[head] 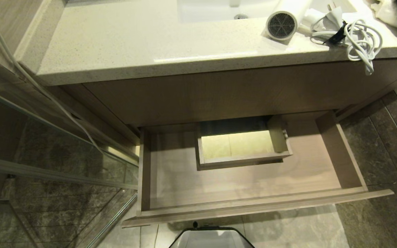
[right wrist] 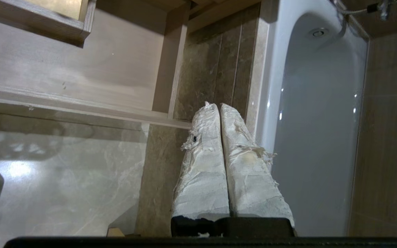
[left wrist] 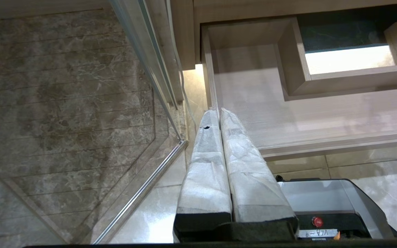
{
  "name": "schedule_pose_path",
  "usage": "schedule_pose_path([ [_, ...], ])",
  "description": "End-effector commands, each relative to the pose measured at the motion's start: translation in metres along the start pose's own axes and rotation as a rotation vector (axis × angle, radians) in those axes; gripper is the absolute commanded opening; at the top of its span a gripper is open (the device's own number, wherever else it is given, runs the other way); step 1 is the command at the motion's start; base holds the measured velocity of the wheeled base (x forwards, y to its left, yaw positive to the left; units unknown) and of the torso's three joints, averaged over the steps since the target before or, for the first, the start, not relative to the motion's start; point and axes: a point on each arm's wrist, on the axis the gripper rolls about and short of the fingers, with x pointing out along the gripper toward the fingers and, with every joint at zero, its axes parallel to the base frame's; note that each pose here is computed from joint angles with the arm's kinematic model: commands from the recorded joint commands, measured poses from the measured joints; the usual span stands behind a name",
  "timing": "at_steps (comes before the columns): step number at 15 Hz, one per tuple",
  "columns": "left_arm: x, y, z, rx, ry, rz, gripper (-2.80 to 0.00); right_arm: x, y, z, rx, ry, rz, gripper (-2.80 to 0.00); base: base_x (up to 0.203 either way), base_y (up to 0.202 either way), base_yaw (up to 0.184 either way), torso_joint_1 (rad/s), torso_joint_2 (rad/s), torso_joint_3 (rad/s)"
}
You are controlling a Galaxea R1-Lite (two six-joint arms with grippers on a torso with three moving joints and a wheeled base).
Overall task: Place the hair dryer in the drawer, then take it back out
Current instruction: Close the drawer
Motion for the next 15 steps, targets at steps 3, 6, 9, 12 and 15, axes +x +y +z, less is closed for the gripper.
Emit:
schedule_pose_path([
  [3,0.0,0.0,0.0,0.0,-0.001,0.0,-2.8,0.0,0.003,-0.003,0.006,0.003,0.011,-2.8,0.0,0.0,0.0,-0.206,0.42,0.204],
  [6,0.0,0.0,0.0,0.0,0.0,0.0,-2.8,0.001,0.005,-0.006,0.005,0.011,0.017,-2.8,0.0,0.0,0.0,-0.269,0.54,0.267],
  [9,0.0,0.0,0.0,0.0,-0.001,0.001,-2.8,0.002,0.006,-0.007,0.005,-0.003,0.037,-2.8,0.0,0.0,0.0,-0.273,0.54,0.269],
  [12,0.0,0.0,0.0,0.0,-0.001,0.0,-2.8,0.002,0.009,-0.011,0.004,0.009,0.051,-2.8,0.0,0.0,0.0,-0.264,0.53,0.261],
  [15,0.0,0.0,0.0,0.0,0.0,0.001,-2.8,0.002,0.01,-0.012,0.003,0.011,0.055,-2.8,0.0,0.0,0.0,-0.264,0.51,0.249],
])
